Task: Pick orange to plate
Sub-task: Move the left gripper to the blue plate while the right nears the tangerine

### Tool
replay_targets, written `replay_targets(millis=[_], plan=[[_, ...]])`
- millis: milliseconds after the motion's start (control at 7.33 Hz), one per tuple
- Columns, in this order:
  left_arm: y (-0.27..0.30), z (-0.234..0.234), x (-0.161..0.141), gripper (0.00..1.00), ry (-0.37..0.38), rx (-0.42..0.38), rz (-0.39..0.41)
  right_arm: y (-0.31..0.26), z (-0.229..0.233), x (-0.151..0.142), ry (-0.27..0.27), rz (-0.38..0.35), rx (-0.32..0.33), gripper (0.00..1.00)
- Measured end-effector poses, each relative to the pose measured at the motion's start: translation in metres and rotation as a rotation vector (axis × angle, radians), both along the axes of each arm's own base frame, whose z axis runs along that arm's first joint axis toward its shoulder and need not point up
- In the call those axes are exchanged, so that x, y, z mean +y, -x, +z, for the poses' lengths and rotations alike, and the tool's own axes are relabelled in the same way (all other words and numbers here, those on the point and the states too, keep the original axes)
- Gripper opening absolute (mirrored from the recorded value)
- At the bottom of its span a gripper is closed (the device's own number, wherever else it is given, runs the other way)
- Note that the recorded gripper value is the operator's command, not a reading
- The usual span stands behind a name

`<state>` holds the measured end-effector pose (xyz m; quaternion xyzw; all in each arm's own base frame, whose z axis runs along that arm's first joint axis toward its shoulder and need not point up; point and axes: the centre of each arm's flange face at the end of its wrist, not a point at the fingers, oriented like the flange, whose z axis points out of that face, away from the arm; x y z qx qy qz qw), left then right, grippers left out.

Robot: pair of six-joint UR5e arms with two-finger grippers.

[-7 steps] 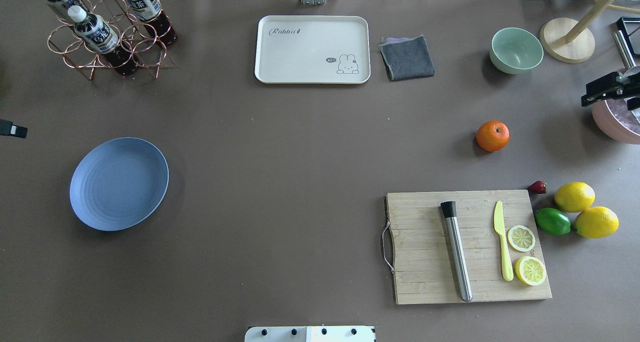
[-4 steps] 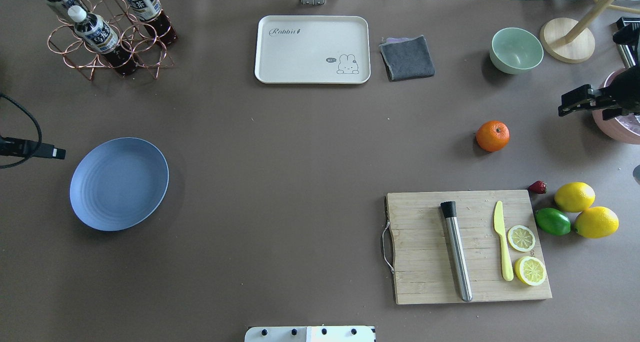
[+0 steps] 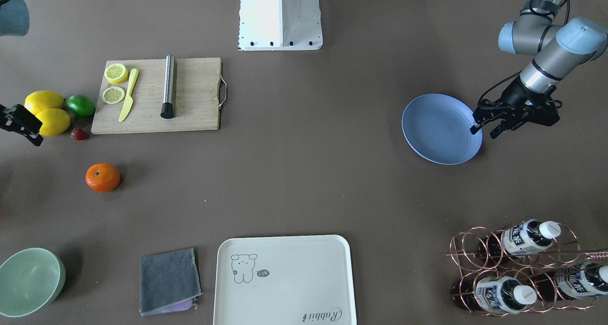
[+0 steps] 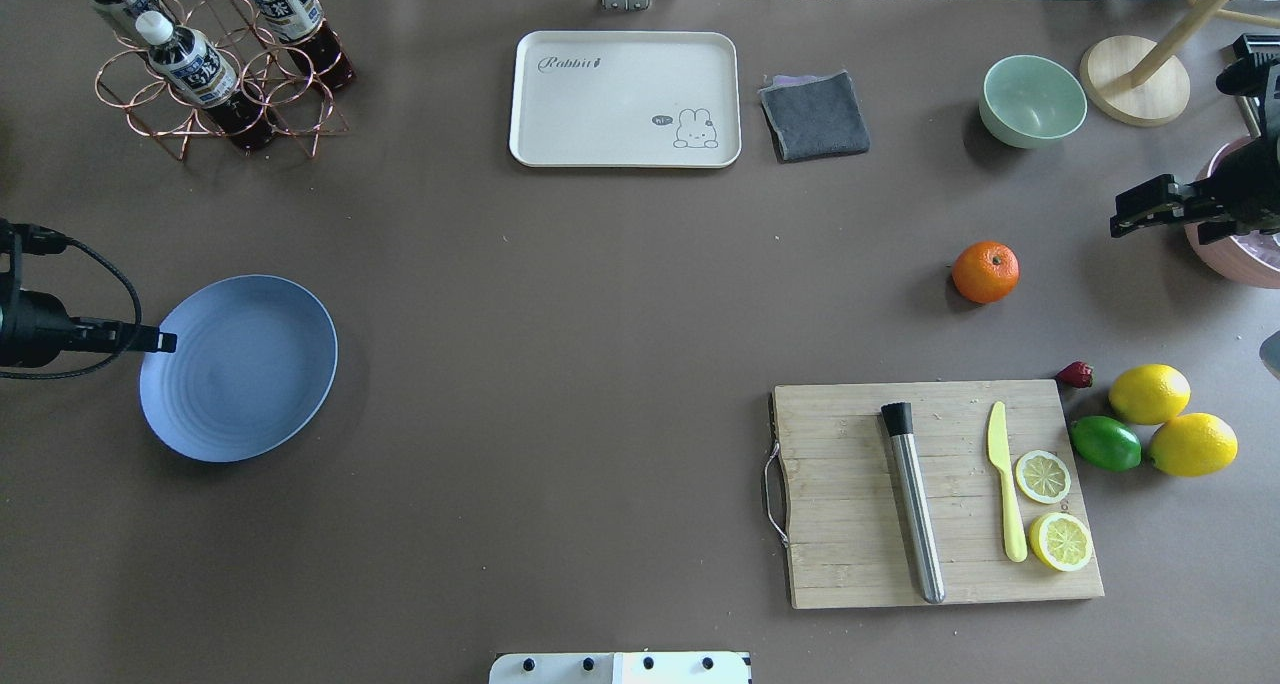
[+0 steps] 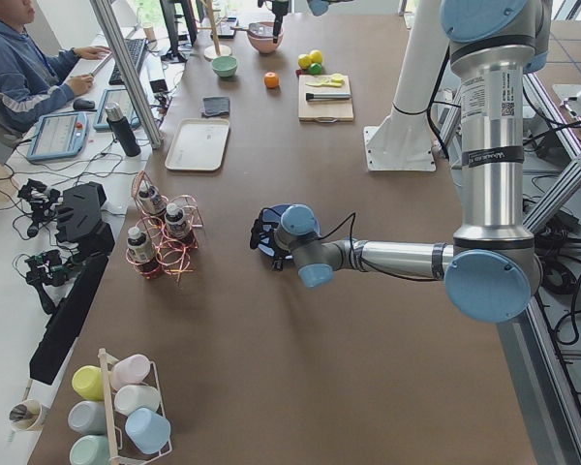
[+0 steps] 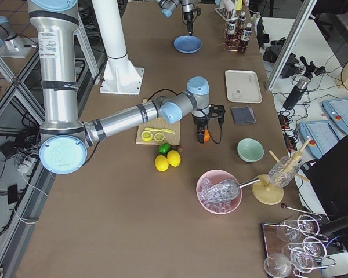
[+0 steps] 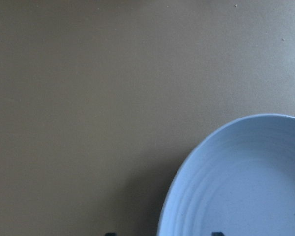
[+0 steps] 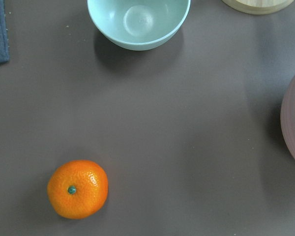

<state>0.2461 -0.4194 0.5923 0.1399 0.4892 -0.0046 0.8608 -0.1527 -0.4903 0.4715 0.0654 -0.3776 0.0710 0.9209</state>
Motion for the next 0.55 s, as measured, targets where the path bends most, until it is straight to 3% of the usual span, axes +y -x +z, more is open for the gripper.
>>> replay_targets(millis=[136,545], plan=[[-0.005,0.001,0.002,0.61,-0.004,-0.001,0.005,0.001,0.0,0.0,-0.001,-0.001,0.003,1.0],[-0.019,0.002,0.009,0.04,-0.023,-0.011,0.013,0.003,0.001,0.001,-0.001,-0.003,0.006,1.0]])
